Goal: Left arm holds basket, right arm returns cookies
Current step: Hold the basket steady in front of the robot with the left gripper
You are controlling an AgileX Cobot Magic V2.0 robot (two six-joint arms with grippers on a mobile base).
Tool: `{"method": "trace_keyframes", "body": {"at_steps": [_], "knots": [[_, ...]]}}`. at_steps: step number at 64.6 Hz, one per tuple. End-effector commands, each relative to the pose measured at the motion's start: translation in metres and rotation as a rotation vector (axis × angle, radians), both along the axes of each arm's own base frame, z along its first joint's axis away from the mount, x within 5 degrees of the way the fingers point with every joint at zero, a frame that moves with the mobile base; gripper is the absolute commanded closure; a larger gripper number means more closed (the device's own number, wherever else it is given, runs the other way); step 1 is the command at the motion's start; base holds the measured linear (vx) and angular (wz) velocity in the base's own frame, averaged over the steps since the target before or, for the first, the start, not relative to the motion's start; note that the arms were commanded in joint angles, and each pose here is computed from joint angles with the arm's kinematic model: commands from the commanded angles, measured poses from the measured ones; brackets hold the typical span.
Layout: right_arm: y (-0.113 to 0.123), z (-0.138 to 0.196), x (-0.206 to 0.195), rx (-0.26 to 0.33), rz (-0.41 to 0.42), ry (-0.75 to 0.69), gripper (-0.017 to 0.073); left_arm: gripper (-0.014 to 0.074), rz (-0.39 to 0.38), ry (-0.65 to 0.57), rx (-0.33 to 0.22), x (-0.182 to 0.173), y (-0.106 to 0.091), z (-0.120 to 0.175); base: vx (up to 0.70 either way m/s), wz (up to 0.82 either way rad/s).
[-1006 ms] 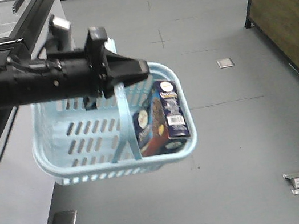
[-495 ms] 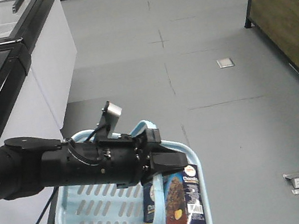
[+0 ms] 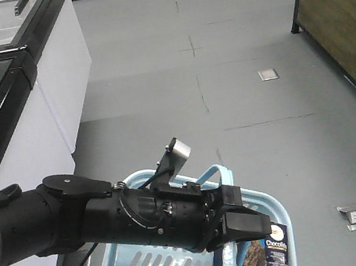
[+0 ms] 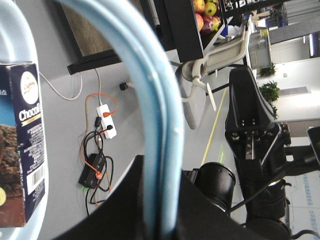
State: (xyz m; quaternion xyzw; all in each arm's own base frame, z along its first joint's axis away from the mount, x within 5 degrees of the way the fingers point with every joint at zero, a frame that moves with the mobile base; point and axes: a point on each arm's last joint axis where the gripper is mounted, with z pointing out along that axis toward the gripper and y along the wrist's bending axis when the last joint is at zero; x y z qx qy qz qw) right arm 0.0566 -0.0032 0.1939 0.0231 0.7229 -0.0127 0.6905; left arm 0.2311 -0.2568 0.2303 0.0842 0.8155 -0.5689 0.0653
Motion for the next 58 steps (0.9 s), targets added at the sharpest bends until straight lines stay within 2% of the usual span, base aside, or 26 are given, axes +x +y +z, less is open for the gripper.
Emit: {"method": "trace_keyframes", "body": {"at_steps": [1, 58], "knots": [[0.0002, 0.0061, -0.0007, -0.005, 0.0, -0.081, 0.0567, 0.0601, 0.016, -0.005, -0.137, -0.0035, -0.0022, 0.0326, 0.0, 0.0], [0.0002, 0.0061, -0.0007, -0.005, 0.0, -0.081, 0.0567, 0.0601, 0.03, -0.008, -0.129, -0.002, -0.0017, 0.0319, 0.0, 0.0]]}}
